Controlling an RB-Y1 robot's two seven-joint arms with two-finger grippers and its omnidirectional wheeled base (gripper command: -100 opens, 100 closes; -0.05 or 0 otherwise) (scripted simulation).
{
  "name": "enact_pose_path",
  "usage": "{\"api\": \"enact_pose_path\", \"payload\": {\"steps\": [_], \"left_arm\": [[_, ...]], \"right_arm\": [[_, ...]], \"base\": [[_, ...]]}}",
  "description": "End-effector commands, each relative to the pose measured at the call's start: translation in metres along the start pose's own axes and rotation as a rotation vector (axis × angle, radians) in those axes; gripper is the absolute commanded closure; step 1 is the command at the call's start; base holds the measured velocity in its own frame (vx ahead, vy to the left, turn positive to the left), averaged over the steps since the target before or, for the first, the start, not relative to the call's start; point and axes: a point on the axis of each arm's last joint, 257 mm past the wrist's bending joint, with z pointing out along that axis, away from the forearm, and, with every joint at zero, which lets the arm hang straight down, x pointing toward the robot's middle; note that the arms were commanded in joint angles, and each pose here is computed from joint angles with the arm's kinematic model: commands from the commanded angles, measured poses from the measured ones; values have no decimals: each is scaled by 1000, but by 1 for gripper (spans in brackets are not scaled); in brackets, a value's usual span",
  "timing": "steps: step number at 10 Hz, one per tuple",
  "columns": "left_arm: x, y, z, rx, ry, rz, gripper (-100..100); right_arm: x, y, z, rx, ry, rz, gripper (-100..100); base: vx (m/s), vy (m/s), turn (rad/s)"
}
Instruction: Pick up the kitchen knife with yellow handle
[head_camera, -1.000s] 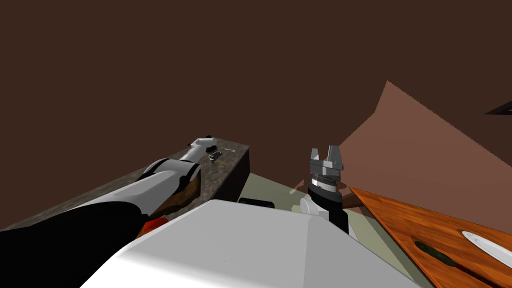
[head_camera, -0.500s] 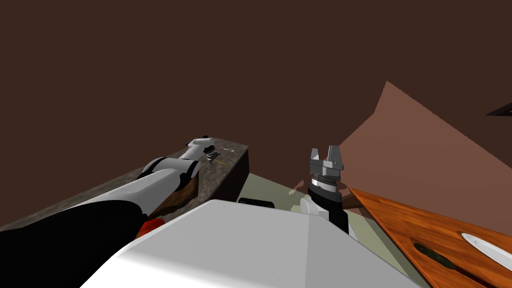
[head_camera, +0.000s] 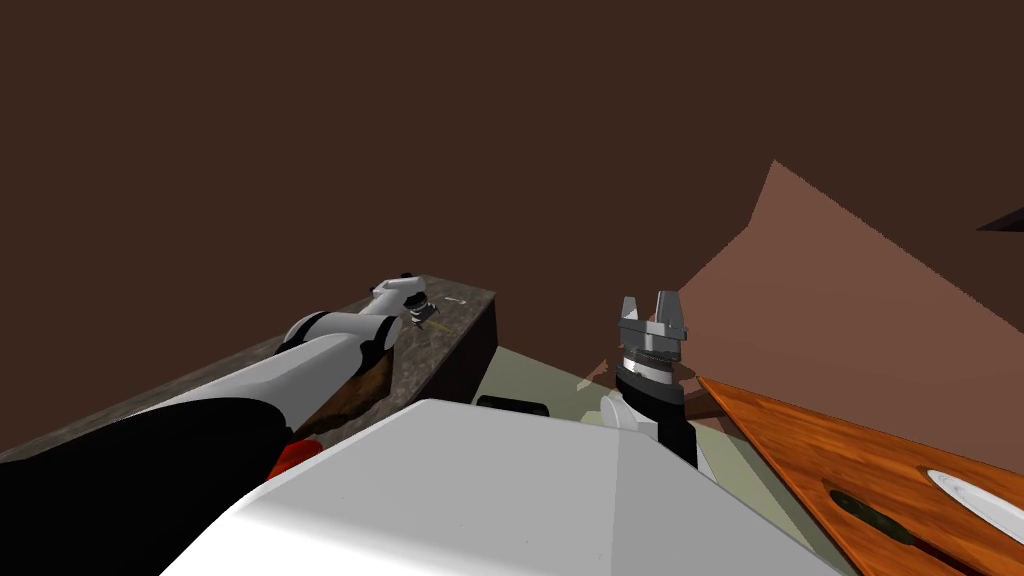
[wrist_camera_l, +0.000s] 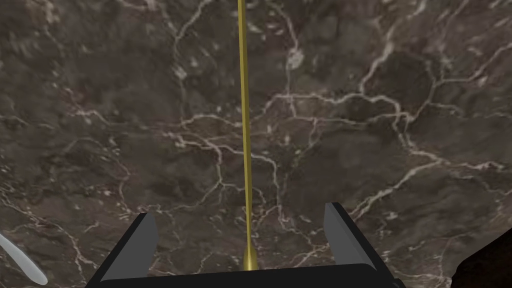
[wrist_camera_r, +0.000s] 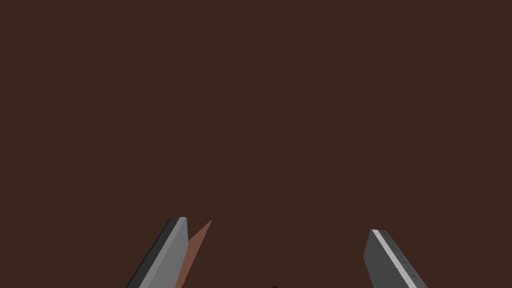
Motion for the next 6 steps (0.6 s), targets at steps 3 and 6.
{"api": "enact_pose_path", "payload": {"steps": [3, 6], "left_arm": [[-5, 7, 7, -3, 5, 8, -100], [-7, 14, 13, -6, 14, 22, -100]], "right_arm": [[0, 0, 0, 0, 0, 0, 0], [0, 0, 0, 0, 0, 0, 0]], "base": [[10, -36, 5], [15, -28, 3]]}}
